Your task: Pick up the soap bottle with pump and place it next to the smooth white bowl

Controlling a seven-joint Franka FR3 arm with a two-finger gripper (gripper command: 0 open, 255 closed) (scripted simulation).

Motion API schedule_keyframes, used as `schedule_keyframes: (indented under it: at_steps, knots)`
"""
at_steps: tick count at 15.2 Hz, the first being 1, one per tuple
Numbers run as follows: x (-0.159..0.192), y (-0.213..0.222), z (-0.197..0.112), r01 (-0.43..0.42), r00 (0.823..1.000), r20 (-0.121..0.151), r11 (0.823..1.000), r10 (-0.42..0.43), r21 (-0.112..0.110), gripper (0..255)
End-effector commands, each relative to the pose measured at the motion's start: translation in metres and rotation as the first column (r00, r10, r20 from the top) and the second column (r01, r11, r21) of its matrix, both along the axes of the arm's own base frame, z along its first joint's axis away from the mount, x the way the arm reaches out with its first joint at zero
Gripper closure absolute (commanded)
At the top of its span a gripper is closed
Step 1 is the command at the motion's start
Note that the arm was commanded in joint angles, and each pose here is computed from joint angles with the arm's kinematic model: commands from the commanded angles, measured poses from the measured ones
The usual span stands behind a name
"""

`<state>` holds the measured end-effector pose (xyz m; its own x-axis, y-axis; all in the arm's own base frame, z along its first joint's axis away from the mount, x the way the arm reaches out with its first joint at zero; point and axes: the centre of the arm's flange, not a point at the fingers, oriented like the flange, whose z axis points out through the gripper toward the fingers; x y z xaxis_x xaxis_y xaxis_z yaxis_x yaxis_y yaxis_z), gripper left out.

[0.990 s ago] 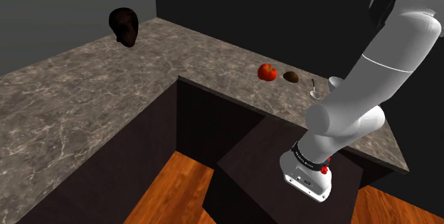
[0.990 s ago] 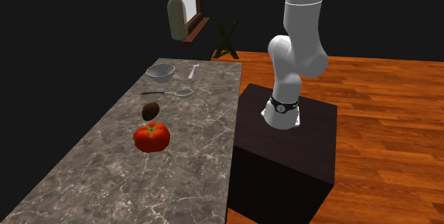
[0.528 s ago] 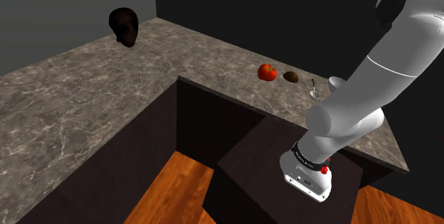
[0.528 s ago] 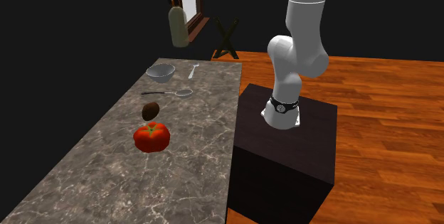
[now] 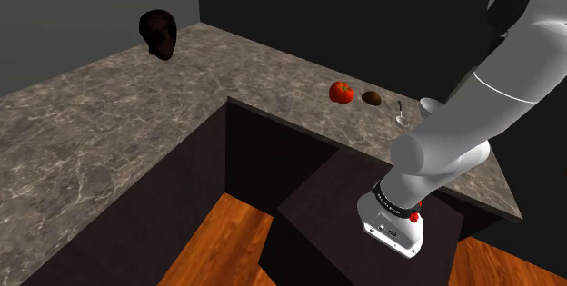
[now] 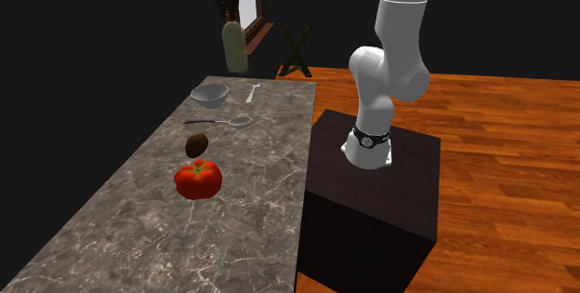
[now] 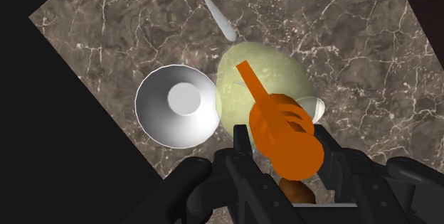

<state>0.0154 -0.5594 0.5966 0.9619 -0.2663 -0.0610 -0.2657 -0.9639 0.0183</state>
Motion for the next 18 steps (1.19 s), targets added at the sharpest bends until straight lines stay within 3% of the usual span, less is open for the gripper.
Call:
schedule_keyframes:
  at_steps: [1, 18]
  knots:
    - [0.0, 0.0, -0.011, 0.0, 1.0, 0.0, 1.0, 0.0, -0.001, 255]
    - [0.0, 0.0, -0.101, 0.0, 1.0, 0.0, 1.0, 0.0, -0.001, 255]
